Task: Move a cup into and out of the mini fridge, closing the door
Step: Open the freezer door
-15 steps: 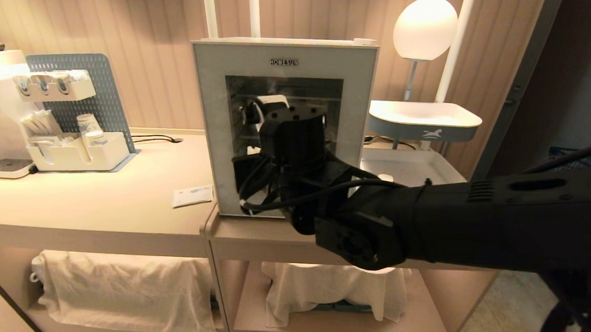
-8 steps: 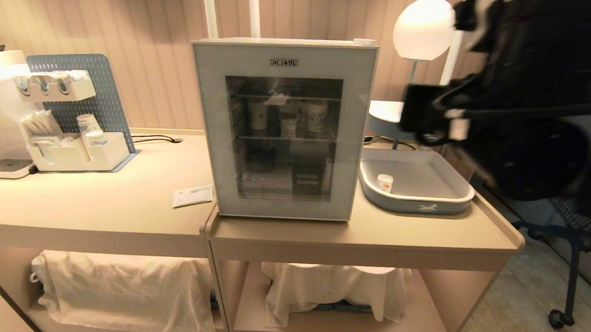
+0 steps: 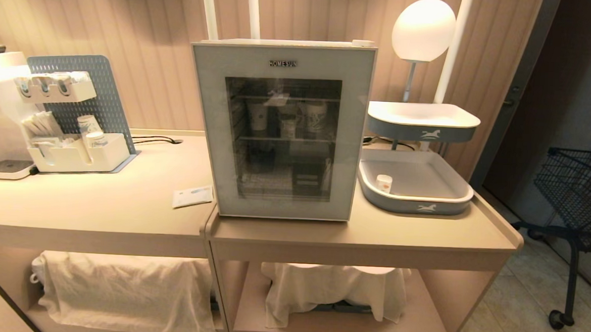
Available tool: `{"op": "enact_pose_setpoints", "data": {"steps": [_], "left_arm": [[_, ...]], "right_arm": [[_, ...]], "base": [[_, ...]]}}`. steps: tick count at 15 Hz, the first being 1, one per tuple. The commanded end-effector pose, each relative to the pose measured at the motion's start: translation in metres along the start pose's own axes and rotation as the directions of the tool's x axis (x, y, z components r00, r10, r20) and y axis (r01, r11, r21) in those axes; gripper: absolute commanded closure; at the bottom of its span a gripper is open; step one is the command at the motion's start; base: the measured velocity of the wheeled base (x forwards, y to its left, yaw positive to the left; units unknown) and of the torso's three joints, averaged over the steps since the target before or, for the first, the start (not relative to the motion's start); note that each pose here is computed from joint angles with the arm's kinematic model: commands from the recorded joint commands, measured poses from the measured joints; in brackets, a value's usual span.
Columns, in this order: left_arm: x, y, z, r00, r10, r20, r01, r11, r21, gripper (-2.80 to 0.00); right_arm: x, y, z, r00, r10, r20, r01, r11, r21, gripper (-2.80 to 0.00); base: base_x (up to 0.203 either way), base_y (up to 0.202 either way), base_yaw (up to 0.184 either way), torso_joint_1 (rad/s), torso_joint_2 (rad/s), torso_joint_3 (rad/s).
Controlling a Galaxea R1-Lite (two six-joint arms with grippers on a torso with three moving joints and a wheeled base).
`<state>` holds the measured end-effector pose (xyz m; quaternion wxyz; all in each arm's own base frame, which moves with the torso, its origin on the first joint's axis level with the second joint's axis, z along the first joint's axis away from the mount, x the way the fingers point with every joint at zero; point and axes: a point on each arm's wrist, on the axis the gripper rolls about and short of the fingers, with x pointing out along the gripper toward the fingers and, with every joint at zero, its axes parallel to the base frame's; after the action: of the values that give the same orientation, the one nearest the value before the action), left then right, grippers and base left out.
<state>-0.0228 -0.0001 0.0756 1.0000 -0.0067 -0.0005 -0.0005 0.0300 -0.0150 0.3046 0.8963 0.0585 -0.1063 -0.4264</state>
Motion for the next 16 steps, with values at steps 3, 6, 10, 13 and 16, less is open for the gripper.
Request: {"op": "enact_pose_setpoints", "data": {"steps": [3,6,10,13,16], "left_arm": [[0.0,0.0,0.0,1.0,0.0,-0.001,0.0,1.0,0.0,0.0],[0.0,0.0,0.0,1.0,0.0,-0.001,0.0,1.0,0.0,0.0],[0.0,0.0,0.0,1.0,0.0,-0.001,0.0,1.0,0.0,0.0],[0.0,0.0,0.0,1.0,0.0,0.001,0.0,1.0,0.0,0.0],[0.0,0.0,0.0,1.0,0.001,0.002,-0.001,1.0,0.0,0.0]], "right_arm": [[-0.079,-0.108,-0.058,0.984,-0.07,0.162,0.043,0.986,0.162,0.0],[-0.08,-0.102,-0.109,0.96,0.179,0.214,-0.21,0.968,0.134,0.0],[-0.071,-0.077,-0.176,0.796,0.594,0.118,-0.589,0.804,-0.079,0.0],[-0.073,-0.075,-0.197,0.706,0.699,-0.117,-0.708,0.696,-0.119,0.0],[-0.078,-0.077,-0.213,0.603,0.737,-0.305,-0.782,0.622,-0.043,0.0]], "base": [[0.0,0.0,0.0,0.0,0.0,0.0],[0.0,0.0,0.0,0.0,0.0,0.0],[0.0,0.0,0.0,0.0,0.0,0.0],[0.0,0.0,0.0,0.0,0.0,0.0],[0.0,0.0,0.0,0.0,0.0,0.0]]}}
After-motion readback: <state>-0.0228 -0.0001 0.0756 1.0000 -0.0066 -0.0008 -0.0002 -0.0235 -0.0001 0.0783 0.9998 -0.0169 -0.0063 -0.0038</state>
